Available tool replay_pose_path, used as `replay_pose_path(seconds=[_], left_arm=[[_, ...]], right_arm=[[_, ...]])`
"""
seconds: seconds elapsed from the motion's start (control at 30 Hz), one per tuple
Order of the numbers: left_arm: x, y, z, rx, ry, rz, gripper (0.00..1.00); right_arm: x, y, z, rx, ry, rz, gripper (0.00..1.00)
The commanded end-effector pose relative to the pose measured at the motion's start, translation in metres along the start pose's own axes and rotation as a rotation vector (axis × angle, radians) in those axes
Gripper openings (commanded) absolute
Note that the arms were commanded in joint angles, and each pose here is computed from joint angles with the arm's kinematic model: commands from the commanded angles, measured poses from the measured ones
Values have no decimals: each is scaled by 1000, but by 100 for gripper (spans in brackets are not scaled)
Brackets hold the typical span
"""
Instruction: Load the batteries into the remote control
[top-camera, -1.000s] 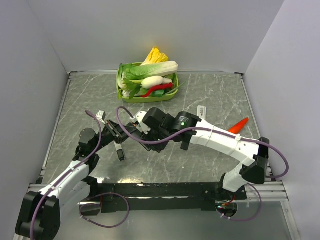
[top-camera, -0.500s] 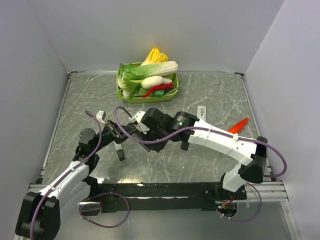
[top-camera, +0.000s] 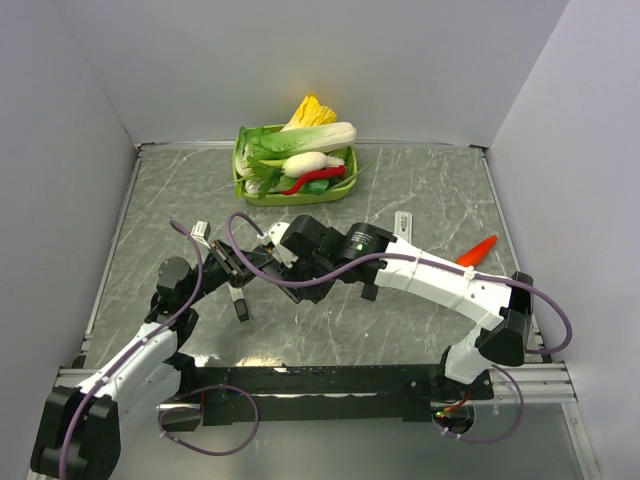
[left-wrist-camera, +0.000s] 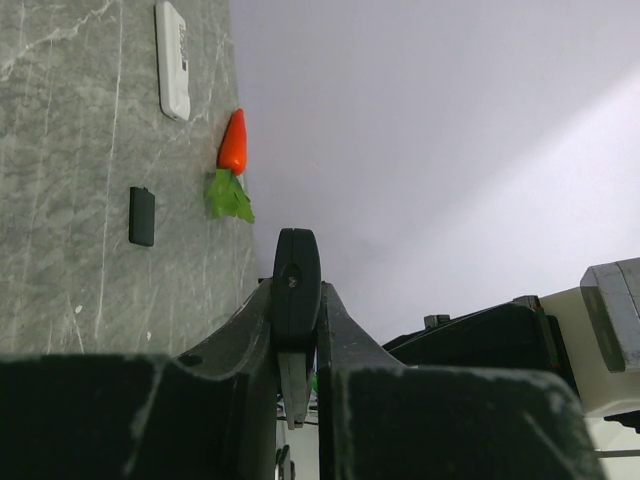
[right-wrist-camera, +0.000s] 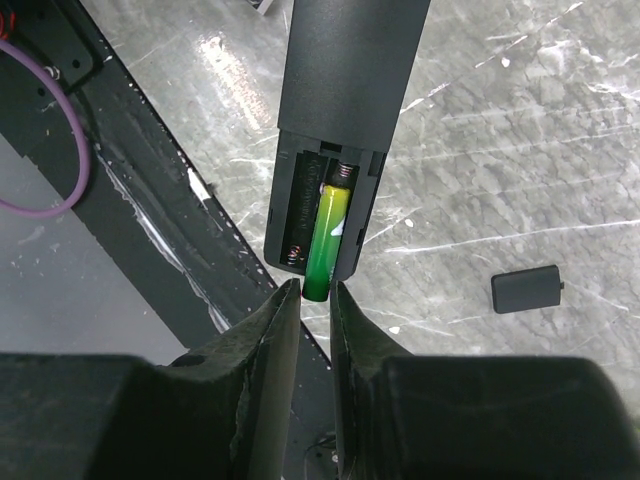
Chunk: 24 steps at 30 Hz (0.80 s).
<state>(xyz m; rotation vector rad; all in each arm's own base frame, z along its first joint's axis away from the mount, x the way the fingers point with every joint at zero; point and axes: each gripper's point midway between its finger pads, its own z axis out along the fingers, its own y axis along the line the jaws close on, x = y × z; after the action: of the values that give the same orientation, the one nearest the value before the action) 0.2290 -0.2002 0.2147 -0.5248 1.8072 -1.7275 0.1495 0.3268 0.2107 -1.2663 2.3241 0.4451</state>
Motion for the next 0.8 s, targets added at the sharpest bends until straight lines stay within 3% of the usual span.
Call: replay_pose_path(seconds=[0.0,0.53,0.77], left_arm=[[-2,-23,0,68,0,49,1],[-1,-27,-2,74,-8,48,1],[-5,-20,-1,45,-30,69,1]], right_arm=[[-13,5,0,-3,-26,17,25],[-16,10,2,-8,-14,97,14],[-15,6,-10,9,-28,91,4]])
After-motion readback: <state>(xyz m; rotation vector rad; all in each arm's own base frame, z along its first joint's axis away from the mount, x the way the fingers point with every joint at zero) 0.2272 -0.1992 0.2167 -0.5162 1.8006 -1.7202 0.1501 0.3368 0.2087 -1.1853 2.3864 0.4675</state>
